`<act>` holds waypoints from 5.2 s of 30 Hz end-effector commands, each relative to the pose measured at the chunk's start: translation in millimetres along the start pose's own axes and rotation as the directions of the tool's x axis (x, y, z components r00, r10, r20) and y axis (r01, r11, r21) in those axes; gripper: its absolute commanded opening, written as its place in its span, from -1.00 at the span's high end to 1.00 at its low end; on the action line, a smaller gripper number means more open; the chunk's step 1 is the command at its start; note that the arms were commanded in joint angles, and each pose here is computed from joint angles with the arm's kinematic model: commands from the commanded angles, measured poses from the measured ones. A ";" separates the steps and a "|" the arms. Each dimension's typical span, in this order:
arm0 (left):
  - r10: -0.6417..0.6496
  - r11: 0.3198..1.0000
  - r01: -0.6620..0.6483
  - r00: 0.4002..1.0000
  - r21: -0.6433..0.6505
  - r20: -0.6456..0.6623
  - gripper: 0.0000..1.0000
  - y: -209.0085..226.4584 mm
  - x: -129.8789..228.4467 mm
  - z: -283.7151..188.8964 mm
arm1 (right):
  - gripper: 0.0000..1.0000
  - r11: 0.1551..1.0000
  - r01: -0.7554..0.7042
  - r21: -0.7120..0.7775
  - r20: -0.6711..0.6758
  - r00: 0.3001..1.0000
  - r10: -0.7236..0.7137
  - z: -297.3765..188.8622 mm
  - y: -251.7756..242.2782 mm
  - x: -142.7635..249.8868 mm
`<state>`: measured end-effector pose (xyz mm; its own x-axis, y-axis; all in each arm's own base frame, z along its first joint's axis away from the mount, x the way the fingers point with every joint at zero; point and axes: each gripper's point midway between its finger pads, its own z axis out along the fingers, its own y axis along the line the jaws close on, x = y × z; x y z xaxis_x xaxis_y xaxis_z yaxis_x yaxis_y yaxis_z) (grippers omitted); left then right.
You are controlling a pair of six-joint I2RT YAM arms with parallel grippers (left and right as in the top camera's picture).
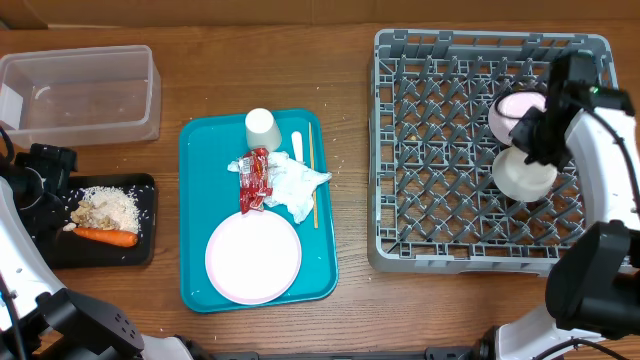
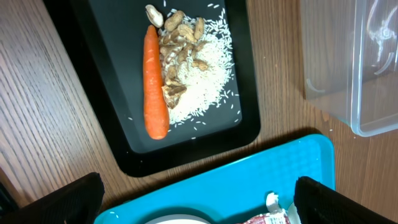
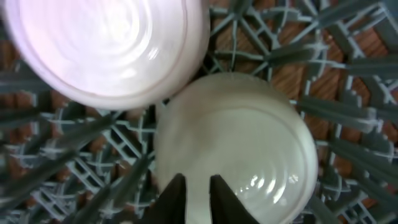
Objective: Sort waste into correct bins and load items into the dishwasher rack
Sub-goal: 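Raise the right gripper and park it at the rack's far right corner, then reach the left gripper to the teal tray and grasp the red wrapper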
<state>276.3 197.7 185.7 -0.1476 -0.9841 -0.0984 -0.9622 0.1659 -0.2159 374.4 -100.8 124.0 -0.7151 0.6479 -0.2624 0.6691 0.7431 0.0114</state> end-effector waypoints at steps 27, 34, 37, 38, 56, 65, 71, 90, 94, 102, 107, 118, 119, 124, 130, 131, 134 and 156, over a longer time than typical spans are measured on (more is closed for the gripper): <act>-0.010 1.000 0.010 1.000 -0.010 -0.001 -1.00 1.8 -0.1 2.2 | 0.63 0.962 0.036 -0.269 0.293 0.955 0.047 -42.4 71.1 -102.3; -0.010 1.000 0.010 1.000 -0.010 -0.001 -1.00 1.8 -0.1 2.2 | 0.76 0.975 0.027 -0.221 0.232 0.972 0.025 13.4 75.5 -101.4; -0.010 1.000 0.010 1.000 -0.010 -0.001 -1.00 1.8 -0.1 2.2 | 0.76 0.982 0.025 -0.189 0.223 0.975 0.018 30.6 73.6 -101.8; -0.010 1.000 0.010 1.000 -0.010 -0.001 -0.99 1.8 0.0 2.1 | 0.76 0.983 0.024 -0.182 0.219 0.976 0.017 35.7 73.4 -101.5; -0.010 1.000 0.010 1.000 -0.010 0.000 -0.99 1.7 -0.1 2.1 | 0.63 0.978 0.026 -0.209 0.276 0.961 0.034 -31.8 72.1 -118.7; -0.010 1.000 0.010 1.000 -0.010 0.000 -1.00 1.7 -0.1 2.1 | 0.29 0.911 0.105 -0.400 0.256 0.967 0.001 -135.9 88.4 -81.1; -0.010 1.000 0.010 1.000 -0.010 -0.001 -1.00 1.8 -0.1 2.2 | -0.63 0.709 0.297 -0.639 0.195 0.955 -0.225 -184.5 152.2 -7.8; -0.010 1.000 0.010 1.000 -0.010 -0.001 -1.00 1.8 0.0 2.1 | -1.00 0.533 0.581 -0.615 0.258 0.787 -0.560 -193.9 254.7 145.2; -0.010 1.000 0.010 1.000 -0.010 -0.001 -1.00 1.8 0.0 2.1 | -1.00 0.615 0.585 -0.529 0.283 0.804 -0.522 -183.1 244.9 123.6; -0.010 1.000 0.010 1.000 -0.010 -0.001 -0.99 1.7 0.0 2.2 | -1.00 0.790 0.390 -0.473 0.225 0.921 -0.319 -154.6 182.5 31.7; -0.011 1.000 0.011 1.000 0.007 -0.017 -1.00 -1.4 2.8 2.1 | -1.00 0.882 0.231 -0.411 0.158 0.971 -0.181 -133.9 118.3 -14.1; 0.021 0.995 0.011 0.944 0.095 -0.329 -1.00 -8.6 67.8 -9.2 | -1.00 0.919 0.076 -0.387 0.147 0.989 -0.020 -123.2 58.1 -58.4; 0.064 0.993 -0.026 0.935 0.113 -0.350 -1.00 -10.3 74.8 -10.8 | -1.00 0.920 0.073 -0.386 0.147 0.989 -0.016 -123.0 56.7 -59.2; 0.397 0.916 -0.337 0.838 0.217 -0.375 -1.00 -28.7 119.3 -13.2 | -1.00 0.920 0.071 -0.385 0.147 0.989 -0.015 -122.9 56.1 -59.6; 0.706 0.708 -0.634 0.632 0.309 -0.320 -0.99 -71.1 207.9 -11.3 | -1.00 0.920 0.071 -0.385 0.147 0.989 -0.015 -122.9 56.1 -59.6; 0.746 0.666 -0.666 0.601 0.337 -0.287 -1.00 -81.3 219.5 -11.1 | -1.00 0.920 0.071 -0.385 0.147 0.989 -0.015 -122.9 56.1 -59.6; 0.835 0.547 -0.752 0.522 0.366 -0.175 -1.00 -105.0 245.8 -9.5 | -1.00 0.920 0.071 -0.385 0.147 0.989 -0.015 -122.9 56.1 -59.6; 0.862 0.503 -0.861 0.492 0.079 -0.123 -1.00 -121.3 271.4 62.7 | -1.00 0.920 0.071 -0.385 0.147 0.989 -0.015 -122.9 56.1 -59.6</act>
<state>367.1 -91.4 146.6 -0.9125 -0.3832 -0.1432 -0.3575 0.9172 -0.1761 429.2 -77.1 259.5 -0.6875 0.6030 -0.4046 0.4875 0.7962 0.3583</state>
